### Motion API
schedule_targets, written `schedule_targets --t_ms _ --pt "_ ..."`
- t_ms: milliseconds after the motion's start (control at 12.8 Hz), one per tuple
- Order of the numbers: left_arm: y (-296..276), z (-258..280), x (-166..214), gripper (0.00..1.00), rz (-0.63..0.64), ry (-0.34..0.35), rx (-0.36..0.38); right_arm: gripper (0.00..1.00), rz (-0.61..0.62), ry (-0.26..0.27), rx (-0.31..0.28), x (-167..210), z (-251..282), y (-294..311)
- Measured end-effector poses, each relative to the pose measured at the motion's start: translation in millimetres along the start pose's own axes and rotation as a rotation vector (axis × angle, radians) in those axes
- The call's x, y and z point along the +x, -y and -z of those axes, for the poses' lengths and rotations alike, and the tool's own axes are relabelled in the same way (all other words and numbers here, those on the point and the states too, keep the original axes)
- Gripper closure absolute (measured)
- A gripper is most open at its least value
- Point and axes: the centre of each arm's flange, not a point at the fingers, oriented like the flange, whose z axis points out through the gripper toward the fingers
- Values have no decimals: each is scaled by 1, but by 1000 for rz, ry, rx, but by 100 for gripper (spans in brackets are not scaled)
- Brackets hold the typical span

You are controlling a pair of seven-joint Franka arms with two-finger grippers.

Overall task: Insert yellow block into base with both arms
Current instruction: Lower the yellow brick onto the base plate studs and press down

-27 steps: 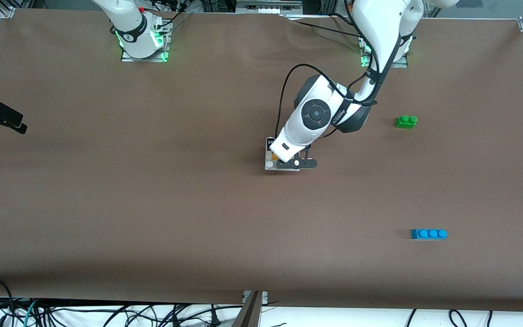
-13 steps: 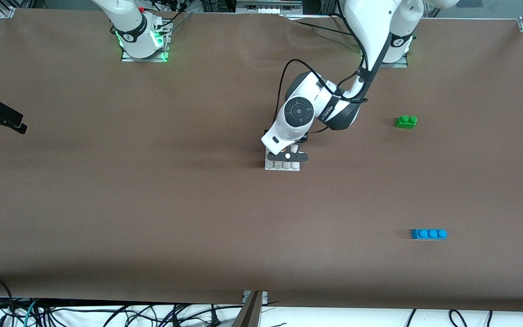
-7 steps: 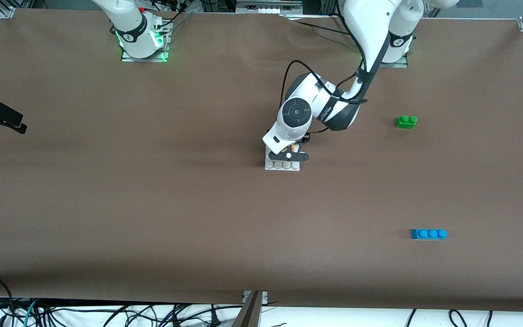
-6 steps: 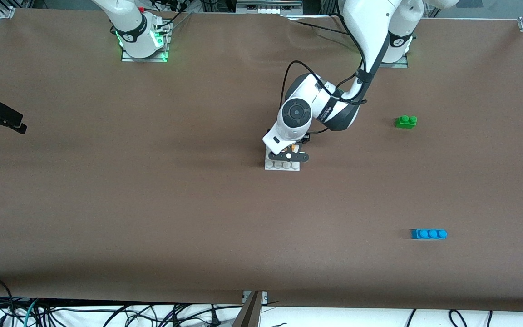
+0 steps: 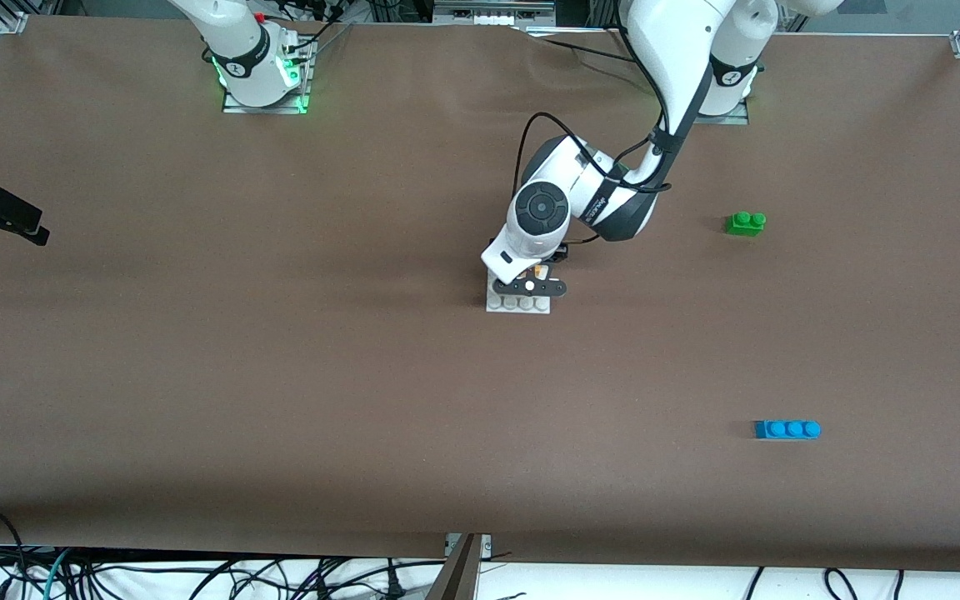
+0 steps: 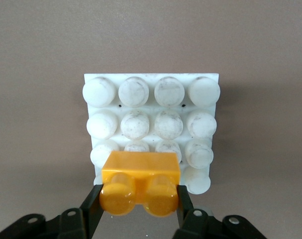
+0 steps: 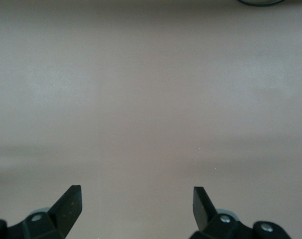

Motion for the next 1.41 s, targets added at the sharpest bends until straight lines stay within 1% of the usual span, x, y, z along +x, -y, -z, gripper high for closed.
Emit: schedule_targets --t_ms 783,1096,1409 --pt "-7 0 1 37 14 -14 -7 0 0 0 0 0 0 0" --pt "-9 -17 8 37 18 -16 -3 0 0 0 0 0 0 0" --pt "-10 -17 10 37 18 -19 -5 0 0 0 0 0 0 0"
